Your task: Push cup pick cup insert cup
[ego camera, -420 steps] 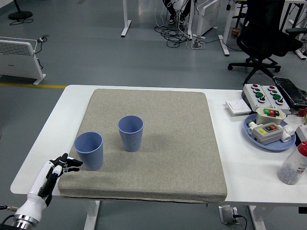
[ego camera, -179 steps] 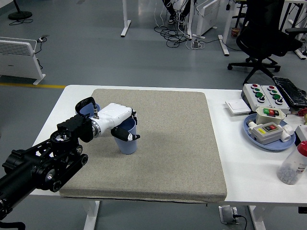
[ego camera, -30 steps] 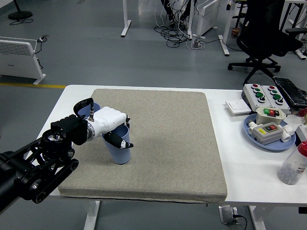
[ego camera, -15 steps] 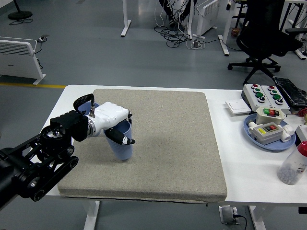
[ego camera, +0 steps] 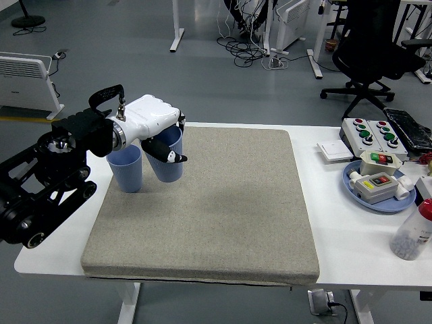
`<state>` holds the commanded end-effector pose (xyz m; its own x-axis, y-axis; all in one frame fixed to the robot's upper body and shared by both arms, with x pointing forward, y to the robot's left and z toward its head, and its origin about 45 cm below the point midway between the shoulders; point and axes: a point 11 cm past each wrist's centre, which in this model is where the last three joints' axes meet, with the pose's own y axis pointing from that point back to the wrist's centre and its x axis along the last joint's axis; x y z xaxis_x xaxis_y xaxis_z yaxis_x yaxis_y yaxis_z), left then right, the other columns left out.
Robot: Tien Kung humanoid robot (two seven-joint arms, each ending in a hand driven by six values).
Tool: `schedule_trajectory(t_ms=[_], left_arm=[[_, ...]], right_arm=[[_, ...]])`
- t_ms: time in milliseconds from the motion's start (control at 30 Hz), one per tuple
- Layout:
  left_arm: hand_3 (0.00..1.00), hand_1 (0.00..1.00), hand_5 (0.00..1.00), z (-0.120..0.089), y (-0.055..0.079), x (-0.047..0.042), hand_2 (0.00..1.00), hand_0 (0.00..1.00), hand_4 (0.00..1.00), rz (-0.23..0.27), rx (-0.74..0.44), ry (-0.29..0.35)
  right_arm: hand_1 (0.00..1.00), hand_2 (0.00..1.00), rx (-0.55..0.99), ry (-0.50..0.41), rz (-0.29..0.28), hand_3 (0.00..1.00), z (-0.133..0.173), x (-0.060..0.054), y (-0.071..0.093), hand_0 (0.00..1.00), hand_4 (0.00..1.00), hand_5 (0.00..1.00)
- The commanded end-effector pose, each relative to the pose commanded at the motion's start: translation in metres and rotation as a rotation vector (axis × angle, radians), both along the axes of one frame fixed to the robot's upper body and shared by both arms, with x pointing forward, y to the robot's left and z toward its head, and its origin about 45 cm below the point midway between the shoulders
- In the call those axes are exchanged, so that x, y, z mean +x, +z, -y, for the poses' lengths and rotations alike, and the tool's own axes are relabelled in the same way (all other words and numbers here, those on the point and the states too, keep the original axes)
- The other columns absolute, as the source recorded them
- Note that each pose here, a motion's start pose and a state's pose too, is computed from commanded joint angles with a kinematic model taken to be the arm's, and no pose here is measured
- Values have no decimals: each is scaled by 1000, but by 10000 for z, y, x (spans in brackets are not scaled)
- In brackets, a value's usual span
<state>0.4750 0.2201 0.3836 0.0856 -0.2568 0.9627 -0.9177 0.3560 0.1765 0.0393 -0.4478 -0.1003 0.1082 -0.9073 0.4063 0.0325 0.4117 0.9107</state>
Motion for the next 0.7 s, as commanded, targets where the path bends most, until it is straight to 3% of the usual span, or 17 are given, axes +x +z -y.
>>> schedule_trajectory(t_ms=[133,300,533,700], left_arm=[[525,476,205,-159,101,150,475,260,689,12,-6,41],[530,477,198,-364,61,295,478,263,685,-12,-38,111],[531,483,185,-479,71,358,480,274,677,-19,-44,148],[532,484,181,-603,-27,415,482,274,675,-41,-38,185]], right_arm=[[597,666,-2,2,-4,592,12,-10,4,703,140,518],[597,665,-2,4,-6,592,11,-10,4,703,140,519],[597,666,-3,6,-8,592,10,-14,3,704,141,522],[597,668,-4,8,-11,591,15,-18,5,704,141,521]])
